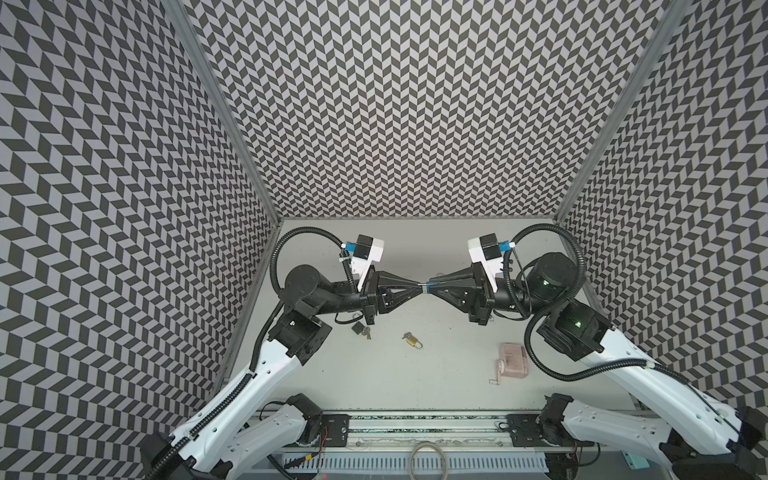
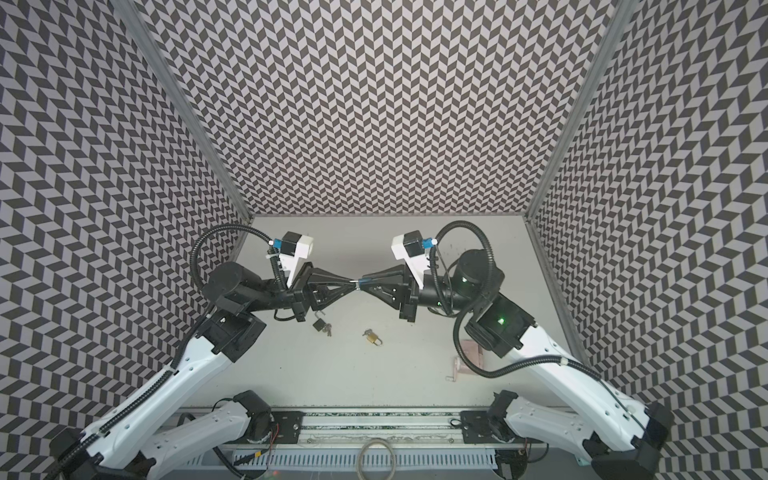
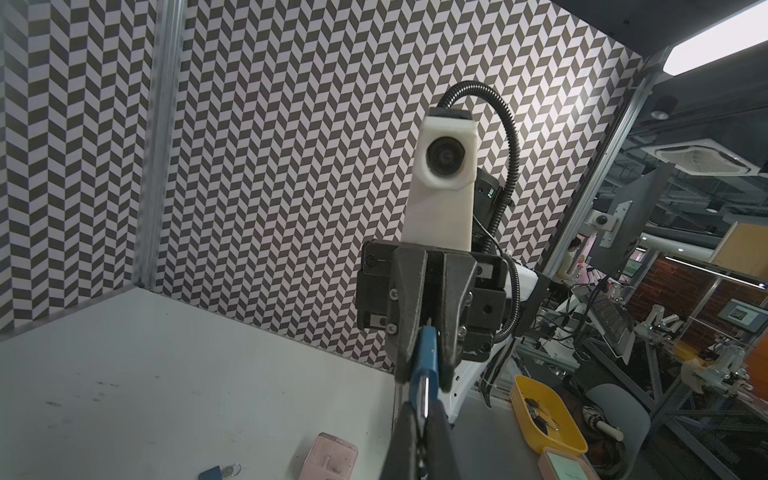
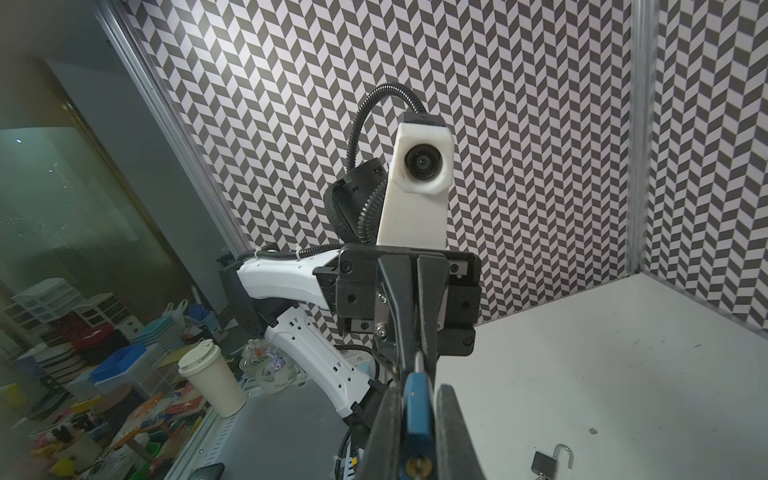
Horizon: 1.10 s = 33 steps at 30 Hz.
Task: Lock with the key
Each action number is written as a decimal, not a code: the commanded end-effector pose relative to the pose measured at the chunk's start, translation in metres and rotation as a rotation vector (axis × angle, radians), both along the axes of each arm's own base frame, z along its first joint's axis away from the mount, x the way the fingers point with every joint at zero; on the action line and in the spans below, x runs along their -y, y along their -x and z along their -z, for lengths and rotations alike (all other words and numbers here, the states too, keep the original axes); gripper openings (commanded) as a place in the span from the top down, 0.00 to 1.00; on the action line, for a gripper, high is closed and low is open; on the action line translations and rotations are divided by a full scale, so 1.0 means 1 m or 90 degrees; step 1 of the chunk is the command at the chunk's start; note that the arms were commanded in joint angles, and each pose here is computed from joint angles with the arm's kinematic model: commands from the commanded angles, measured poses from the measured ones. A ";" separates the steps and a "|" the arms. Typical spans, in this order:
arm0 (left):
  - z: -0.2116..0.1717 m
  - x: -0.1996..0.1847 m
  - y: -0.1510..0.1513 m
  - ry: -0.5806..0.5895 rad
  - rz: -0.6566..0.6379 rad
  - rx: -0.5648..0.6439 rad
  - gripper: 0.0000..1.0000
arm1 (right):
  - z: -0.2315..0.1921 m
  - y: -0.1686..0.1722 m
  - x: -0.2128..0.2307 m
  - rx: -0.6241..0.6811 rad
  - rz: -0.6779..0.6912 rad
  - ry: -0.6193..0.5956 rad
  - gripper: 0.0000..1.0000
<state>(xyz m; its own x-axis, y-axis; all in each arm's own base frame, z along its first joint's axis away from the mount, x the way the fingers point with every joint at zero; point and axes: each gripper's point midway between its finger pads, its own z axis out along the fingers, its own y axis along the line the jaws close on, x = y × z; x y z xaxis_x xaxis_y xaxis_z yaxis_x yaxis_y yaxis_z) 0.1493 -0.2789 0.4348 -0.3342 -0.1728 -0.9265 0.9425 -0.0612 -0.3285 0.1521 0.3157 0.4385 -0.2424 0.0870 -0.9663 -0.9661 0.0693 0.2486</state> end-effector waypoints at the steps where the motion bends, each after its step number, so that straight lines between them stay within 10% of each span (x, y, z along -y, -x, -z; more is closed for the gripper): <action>1: -0.024 0.024 0.022 0.037 0.046 0.056 1.00 | 0.045 0.011 -0.041 -0.046 -0.077 0.085 1.00; 12: -0.033 -0.019 0.003 0.031 -0.035 0.072 1.00 | 0.002 -0.003 0.017 -0.017 0.021 -0.014 1.00; 22: -0.032 -0.023 -0.001 0.039 -0.060 0.060 0.37 | -0.026 0.012 0.030 0.003 0.005 -0.079 1.00; 33: -0.027 -0.004 0.009 0.025 0.002 0.063 0.34 | -0.035 0.016 0.032 0.020 -0.004 -0.100 1.00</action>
<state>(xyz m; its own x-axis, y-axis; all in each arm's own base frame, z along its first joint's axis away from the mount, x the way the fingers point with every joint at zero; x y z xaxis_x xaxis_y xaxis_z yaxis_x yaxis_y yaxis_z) 0.1513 -0.2713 0.4519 -0.2771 -0.2073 -0.9382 0.9605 -0.0333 -0.2763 0.1428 0.2889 0.4550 -0.2648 0.1817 -0.9470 -0.9592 0.0513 0.2781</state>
